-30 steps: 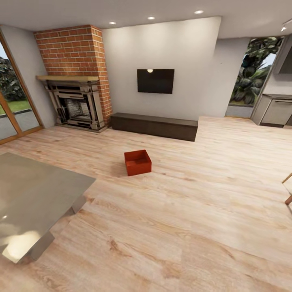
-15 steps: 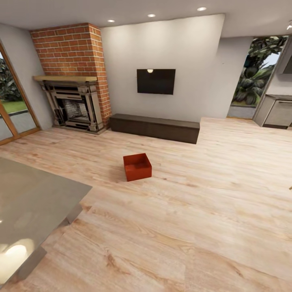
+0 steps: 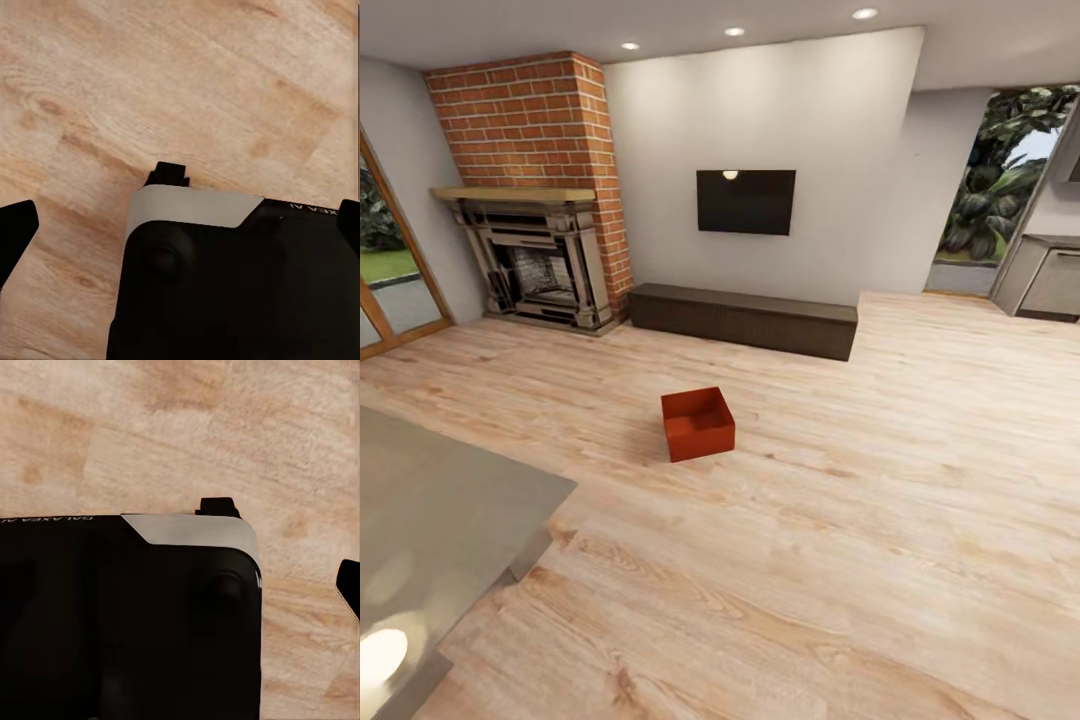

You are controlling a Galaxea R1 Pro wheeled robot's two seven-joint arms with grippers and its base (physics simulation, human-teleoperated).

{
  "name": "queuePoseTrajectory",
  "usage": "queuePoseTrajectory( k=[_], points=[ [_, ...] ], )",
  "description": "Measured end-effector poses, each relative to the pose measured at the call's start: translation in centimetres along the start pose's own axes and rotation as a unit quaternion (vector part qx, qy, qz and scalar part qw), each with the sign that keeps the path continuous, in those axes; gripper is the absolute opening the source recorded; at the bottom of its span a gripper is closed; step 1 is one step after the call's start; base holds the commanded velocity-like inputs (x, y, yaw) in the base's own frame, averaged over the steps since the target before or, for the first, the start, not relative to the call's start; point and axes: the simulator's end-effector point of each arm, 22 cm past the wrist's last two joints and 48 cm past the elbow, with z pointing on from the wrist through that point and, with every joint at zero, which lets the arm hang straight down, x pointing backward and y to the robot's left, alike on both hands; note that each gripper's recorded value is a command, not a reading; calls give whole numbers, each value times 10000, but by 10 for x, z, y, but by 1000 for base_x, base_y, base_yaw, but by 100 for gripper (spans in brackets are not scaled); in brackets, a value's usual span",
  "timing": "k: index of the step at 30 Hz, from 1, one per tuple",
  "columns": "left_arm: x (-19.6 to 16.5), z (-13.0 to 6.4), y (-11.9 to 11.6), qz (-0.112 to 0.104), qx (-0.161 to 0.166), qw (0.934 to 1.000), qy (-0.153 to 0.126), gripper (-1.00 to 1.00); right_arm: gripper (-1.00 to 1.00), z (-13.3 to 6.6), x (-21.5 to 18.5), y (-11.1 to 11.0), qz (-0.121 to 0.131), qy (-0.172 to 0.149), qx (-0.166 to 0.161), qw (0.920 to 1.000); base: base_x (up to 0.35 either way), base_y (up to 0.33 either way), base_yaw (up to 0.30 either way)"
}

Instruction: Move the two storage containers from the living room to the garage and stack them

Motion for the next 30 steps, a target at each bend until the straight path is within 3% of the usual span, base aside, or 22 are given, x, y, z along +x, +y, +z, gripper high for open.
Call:
queuePoseTrajectory(
  k=[30],
  points=[
    [0, 0, 0, 0, -4, 10000, 0, 100, 100, 0, 0, 0, -15, 4, -3, 10000, 323, 0, 0]
  ],
)
